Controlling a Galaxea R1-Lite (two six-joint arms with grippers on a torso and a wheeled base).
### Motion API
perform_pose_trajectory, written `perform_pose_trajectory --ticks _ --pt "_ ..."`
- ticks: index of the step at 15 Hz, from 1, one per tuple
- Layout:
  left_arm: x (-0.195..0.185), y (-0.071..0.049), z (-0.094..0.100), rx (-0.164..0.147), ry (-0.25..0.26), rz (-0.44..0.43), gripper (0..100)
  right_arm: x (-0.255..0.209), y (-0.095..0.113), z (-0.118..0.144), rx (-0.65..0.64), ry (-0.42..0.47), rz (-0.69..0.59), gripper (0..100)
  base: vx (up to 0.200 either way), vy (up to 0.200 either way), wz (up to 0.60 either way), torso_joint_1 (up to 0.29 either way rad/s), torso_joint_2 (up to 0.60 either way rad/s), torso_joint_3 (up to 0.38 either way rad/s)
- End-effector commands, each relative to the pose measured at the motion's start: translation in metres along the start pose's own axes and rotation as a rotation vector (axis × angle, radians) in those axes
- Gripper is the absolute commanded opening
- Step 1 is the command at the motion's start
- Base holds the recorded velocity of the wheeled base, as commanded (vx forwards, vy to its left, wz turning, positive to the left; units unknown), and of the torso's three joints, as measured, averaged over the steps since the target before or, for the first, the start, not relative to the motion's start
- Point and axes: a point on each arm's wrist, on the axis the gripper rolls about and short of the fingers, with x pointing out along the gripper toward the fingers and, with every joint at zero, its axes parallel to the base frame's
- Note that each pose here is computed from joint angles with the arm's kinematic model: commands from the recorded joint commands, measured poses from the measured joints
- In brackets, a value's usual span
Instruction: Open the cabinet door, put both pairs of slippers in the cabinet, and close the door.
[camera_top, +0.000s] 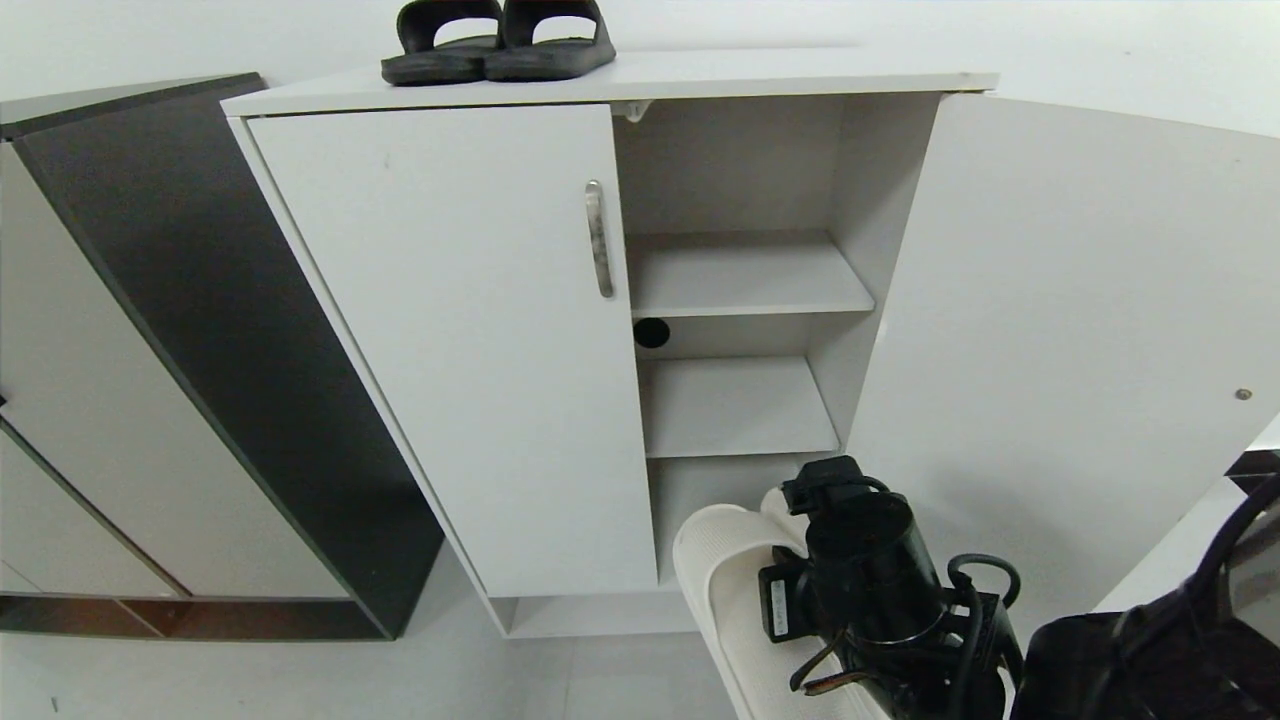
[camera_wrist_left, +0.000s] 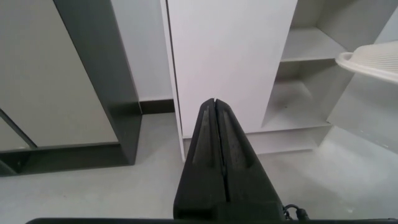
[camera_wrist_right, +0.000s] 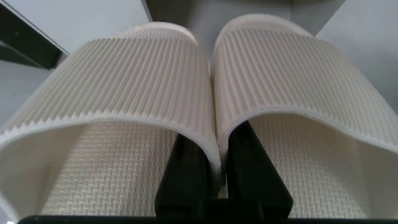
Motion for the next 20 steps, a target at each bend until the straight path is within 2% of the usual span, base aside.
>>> perform_pose_trajectory --ticks 1,6,9,13,14,15,20 --pt "0.0 0.0 0.0 0.001 0.003 -0.003 0 0.007 0.005 0.001 0.008 -0.012 -0.002 0 0.0 0.0 0.0 0.007 0.0 -0.149" --pt "0.0 0.0 0.0 0.001 0.002 -0.001 0 0.024 0.008 -0.002 -0.008 -0.007 -0.026 0 0.0 0.0 0.0 0.002 0.0 -0.187" --pt "0.0 0.0 0.0 0.001 0.002 -0.001 0 0.033 0.013 0.005 -0.003 -0.048 -0.068 0 0.0 0.0 0.0 0.001 0.0 -0.201" --pt "0.0 0.0 0.0 0.001 0.003 -0.002 0 0.048 0.02 0.017 -0.003 -0.223 -0.086 0 0.0 0.0 0.0 0.005 0.0 -0.199" --pt "0.0 0.0 0.0 0.001 0.002 -0.001 0 0.051 0.018 0.019 -0.023 -0.314 -0.114 0 0.0 0.0 0.0 0.007 0.01 -0.198" --pt "0.0 0.0 0.0 0.001 0.002 -0.001 0 0.052 0.015 0.02 -0.045 -0.357 -0.123 0 0.0 0.0 0.0 0.007 0.0 -0.193" --pt "0.0 0.0 0.0 0.001 0.002 -0.001 0 0.065 0.009 0.018 -0.023 -0.397 -0.195 0 0.0 0.0 0.0 0.003 0.0 -0.062"
